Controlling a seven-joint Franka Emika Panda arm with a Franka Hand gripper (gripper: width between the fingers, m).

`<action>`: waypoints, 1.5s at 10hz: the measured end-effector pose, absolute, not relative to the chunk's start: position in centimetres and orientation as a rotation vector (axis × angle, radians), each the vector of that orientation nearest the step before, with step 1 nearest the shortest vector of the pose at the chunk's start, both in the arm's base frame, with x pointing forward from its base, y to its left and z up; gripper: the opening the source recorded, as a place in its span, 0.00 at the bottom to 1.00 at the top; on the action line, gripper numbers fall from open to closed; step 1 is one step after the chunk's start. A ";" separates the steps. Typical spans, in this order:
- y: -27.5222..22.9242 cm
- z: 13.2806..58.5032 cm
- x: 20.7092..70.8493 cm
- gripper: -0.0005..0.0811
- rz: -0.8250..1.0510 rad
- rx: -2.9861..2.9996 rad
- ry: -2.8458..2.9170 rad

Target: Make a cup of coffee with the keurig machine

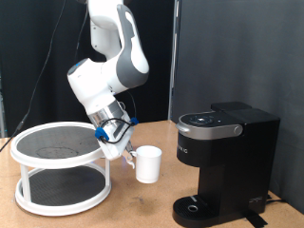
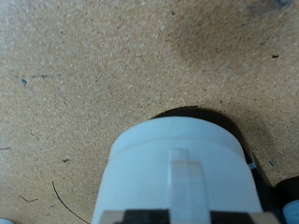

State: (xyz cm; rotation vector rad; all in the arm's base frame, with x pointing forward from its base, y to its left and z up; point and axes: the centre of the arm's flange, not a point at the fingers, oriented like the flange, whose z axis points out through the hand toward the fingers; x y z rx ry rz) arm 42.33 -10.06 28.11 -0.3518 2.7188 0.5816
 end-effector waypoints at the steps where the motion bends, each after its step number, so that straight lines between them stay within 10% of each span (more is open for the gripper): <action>1: -9.7 27.7 42.8 0.01 0.591 -0.364 2.703; 15: -2.2 22.7 45.2 0.01 0.588 -0.409 2.671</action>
